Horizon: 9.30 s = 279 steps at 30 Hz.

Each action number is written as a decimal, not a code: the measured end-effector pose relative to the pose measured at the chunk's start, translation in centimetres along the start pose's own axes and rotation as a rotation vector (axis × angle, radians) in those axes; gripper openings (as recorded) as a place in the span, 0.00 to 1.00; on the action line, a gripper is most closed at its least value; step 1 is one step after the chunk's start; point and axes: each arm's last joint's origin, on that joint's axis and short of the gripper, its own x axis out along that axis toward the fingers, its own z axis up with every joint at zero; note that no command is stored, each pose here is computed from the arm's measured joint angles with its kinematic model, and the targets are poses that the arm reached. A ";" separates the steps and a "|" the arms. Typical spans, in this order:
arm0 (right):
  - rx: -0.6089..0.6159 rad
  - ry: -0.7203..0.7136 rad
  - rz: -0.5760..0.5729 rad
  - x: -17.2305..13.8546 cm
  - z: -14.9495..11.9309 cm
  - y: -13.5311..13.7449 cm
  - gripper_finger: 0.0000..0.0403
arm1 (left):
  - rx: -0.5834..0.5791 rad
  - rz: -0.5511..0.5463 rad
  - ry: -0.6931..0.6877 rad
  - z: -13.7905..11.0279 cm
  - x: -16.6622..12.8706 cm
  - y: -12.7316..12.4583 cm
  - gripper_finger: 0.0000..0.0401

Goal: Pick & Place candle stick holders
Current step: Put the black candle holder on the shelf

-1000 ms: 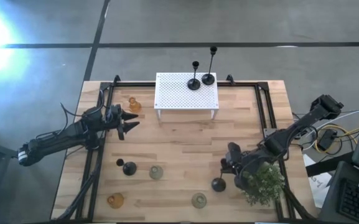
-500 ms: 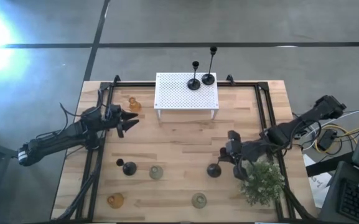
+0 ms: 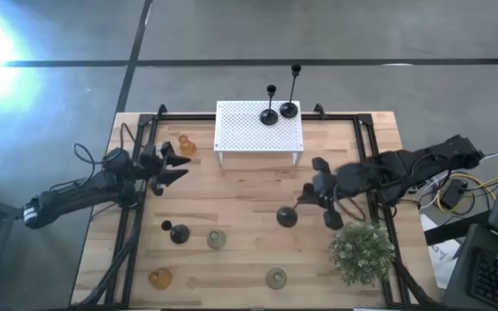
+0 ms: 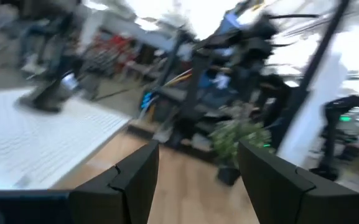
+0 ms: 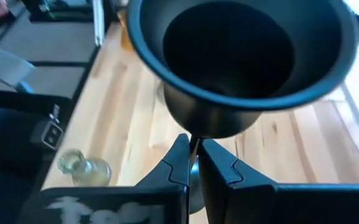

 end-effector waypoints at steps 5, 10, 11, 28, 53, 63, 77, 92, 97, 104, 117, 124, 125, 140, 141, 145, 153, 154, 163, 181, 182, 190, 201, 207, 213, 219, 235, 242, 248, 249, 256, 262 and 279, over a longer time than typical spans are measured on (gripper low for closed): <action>-0.012 -0.023 0.050 -0.2 1.7 -1.4 0.02 | 0.039 -0.093 0.051 0.6 1.2 -0.9 0.55; -0.050 -0.018 0.087 0.9 3.3 -2.5 0.02 | 0.100 -0.174 0.133 1.6 3.5 -2.3 0.55; -0.062 -0.017 0.096 1.2 3.6 -2.7 0.02 | 0.111 -0.183 0.147 1.8 4.1 -2.6 0.55; -0.235 0.031 0.213 7.2 8.7 -4.1 0.02 | 0.297 -0.314 0.293 4.3 14.8 -5.7 0.55; -0.288 0.000 0.218 8.6 10.4 -4.9 0.02 | 0.302 -0.457 0.301 5.9 20.6 -7.2 0.55; -0.284 0.010 0.218 8.6 10.3 -5.0 0.02 | 0.319 -0.452 0.318 5.5 21.6 -7.0 0.42; -0.243 0.026 0.208 8.7 10.1 -5.0 0.04 | 0.352 -0.410 0.353 5.5 21.1 -6.9 0.05; -0.006 0.359 0.204 5.8 7.4 -4.8 0.33 | 0.415 -0.236 0.380 7.0 19.2 -6.9 0.05; 0.066 0.421 0.132 5.0 5.8 -4.9 0.34 | 0.468 -0.074 0.344 8.4 17.6 -7.0 0.05; 0.119 0.360 0.000 3.5 2.6 -5.1 0.30 | 0.544 0.086 0.284 9.5 15.0 -6.6 0.05; 0.025 -0.114 0.073 0.3 -4.9 -5.3 0.23 | 0.594 0.296 0.175 11.6 12.9 -2.6 0.05; 0.000 -0.243 0.021 0.8 -7.1 -5.6 0.22 | 0.555 0.402 0.086 12.8 13.3 1.4 0.05; -0.006 -0.246 -0.007 1.0 -7.5 -5.8 0.22 | 0.546 0.418 0.064 13.0 13.3 1.9 0.05; -0.087 -0.303 -0.100 2.7 -9.6 -6.4 0.18 | 0.452 0.553 -0.009 12.5 14.5 9.0 0.05; -0.092 -0.299 -0.102 2.8 -9.7 -6.4 0.18 | 0.444 0.559 -0.020 12.6 14.5 9.2 0.05; -0.109 -0.324 -0.105 2.5 -9.5 -6.4 0.17 | 0.443 0.564 -0.058 12.7 14.6 9.5 0.05; -0.105 -0.330 -0.105 2.3 -9.4 -6.4 0.17 | 0.424 0.654 -0.025 11.6 14.9 11.6 0.05; -0.105 -0.330 -0.105 2.3 -9.4 -6.4 0.17 | 0.420 0.660 -0.021 11.5 14.9 11.9 0.05; -0.105 -0.330 -0.105 2.3 -9.4 -6.4 0.17 | 0.416 0.678 -0.032 11.6 16.0 13.5 0.05; -0.102 -0.322 -0.098 2.4 -9.5 -6.4 0.17 | 0.402 0.719 0.021 11.4 16.0 15.0 0.05; -0.102 -0.322 -0.098 2.4 -9.5 -6.4 0.17 | 0.401 0.721 0.022 11.4 16.0 15.0 0.05; -0.103 -0.323 -0.098 2.4 -9.5 -6.4 0.17 | 0.393 0.723 0.027 11.3 15.9 15.1 0.05; -0.105 -0.324 -0.098 2.4 -9.5 -6.4 0.17 | 0.364 0.697 0.029 11.3 15.9 15.0 0.05; -0.105 -0.324 -0.098 2.4 -9.5 -6.4 0.17 | 0.346 0.697 0.026 11.3 15.9 15.0 0.05; -0.105 -0.324 -0.098 2.4 -9.5 -6.4 0.17 | 0.332 0.699 0.033 11.2 15.9 15.0 0.05; -0.105 -0.324 -0.098 2.4 -9.5 -6.4 0.17 | 0.329 0.699 0.035 11.2 15.9 15.0 0.05; -0.103 -0.322 -0.096 2.4 -9.5 -6.4 0.17 | 0.267 0.711 0.069 10.8 15.6 15.1 0.42; -0.092 -0.310 -0.094 2.5 -9.7 -6.4 0.17 | 0.297 0.731 0.161 12.4 13.7 12.6 0.49; -0.083 -0.308 -0.092 2.6 -9.8 -6.4 0.17 | 0.306 0.735 0.203 14.6 10.5 8.6 0.50; -0.081 -0.309 -0.092 2.6 -9.7 -6.4 0.17 | 0.304 0.734 0.210 14.9 9.8 7.9 0.50; -0.078 -0.309 -0.092 2.6 -9.8 -6.4 0.17 | 0.268 0.600 0.271 15.9 4.8 2.2 0.49; -0.071 -0.310 -0.091 2.6 -9.8 -6.4 0.17 | 0.153 0.547 0.374 14.6 0.1 -1.8 0.49; -0.016 -0.327 -0.132 2.5 -9.7 -6.5 0.17 | -0.246 0.375 0.337 8.0 -8.8 -7.4 0.48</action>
